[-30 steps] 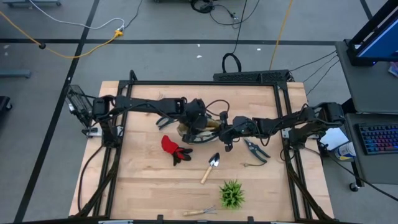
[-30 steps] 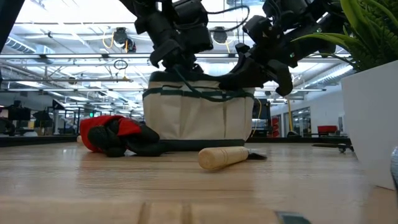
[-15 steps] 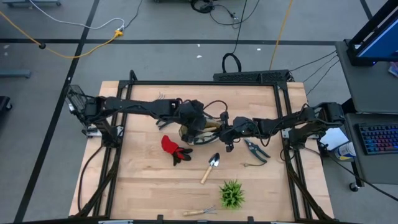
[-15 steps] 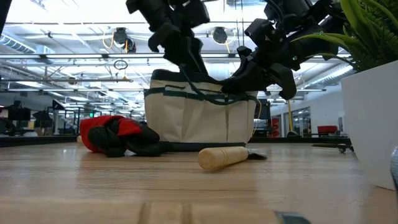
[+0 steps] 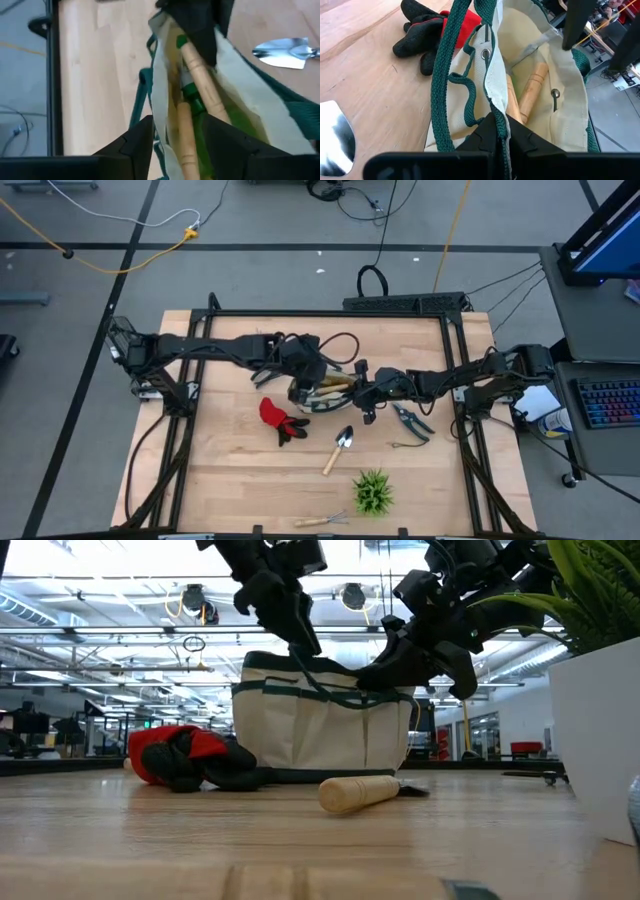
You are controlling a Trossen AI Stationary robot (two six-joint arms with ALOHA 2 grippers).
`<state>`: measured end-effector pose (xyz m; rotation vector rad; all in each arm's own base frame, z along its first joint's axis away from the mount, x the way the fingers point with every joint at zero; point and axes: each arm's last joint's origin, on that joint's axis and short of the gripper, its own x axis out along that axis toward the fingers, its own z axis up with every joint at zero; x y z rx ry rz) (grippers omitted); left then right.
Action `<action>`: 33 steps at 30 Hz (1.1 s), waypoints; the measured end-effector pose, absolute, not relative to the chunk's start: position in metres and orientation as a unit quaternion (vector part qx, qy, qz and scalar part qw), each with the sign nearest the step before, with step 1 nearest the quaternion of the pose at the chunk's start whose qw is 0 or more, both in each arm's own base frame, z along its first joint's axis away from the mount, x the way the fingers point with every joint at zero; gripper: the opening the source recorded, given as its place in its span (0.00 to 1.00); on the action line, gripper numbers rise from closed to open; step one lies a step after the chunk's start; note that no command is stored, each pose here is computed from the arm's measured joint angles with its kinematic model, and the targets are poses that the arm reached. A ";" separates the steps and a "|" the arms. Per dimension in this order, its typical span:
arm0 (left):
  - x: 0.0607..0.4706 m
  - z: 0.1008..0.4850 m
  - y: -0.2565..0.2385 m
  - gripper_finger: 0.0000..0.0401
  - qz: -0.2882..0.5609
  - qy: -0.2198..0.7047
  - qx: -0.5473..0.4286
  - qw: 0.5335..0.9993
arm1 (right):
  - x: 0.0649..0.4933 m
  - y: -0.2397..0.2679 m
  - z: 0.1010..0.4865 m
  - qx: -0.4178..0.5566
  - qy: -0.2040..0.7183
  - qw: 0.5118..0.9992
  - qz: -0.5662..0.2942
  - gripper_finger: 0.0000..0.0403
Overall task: Pick & Place Garden tools in Gardening bag
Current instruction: Put the left brown trowel into the gardening bag
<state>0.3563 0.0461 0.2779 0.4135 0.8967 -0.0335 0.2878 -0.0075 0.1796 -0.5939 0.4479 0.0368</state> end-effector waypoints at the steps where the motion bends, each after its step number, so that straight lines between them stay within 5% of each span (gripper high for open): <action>1: 0.356 0.276 0.048 0.41 -0.008 0.434 0.194 0.880 | 0.288 -0.007 0.180 -0.290 0.219 0.932 0.018 0.01; 17: 0.349 0.254 0.071 0.38 0.001 0.431 0.113 0.895 | 0.288 -0.007 0.179 -0.289 0.219 0.932 0.019 0.02; 25: 0.350 0.256 0.081 0.05 0.041 0.430 0.156 0.889 | 0.289 -0.007 0.182 -0.291 0.204 0.935 0.014 0.02; 33: 0.354 0.262 0.087 0.01 0.074 0.399 0.176 0.897 | 0.291 -0.008 0.192 -0.292 0.161 0.943 0.000 0.02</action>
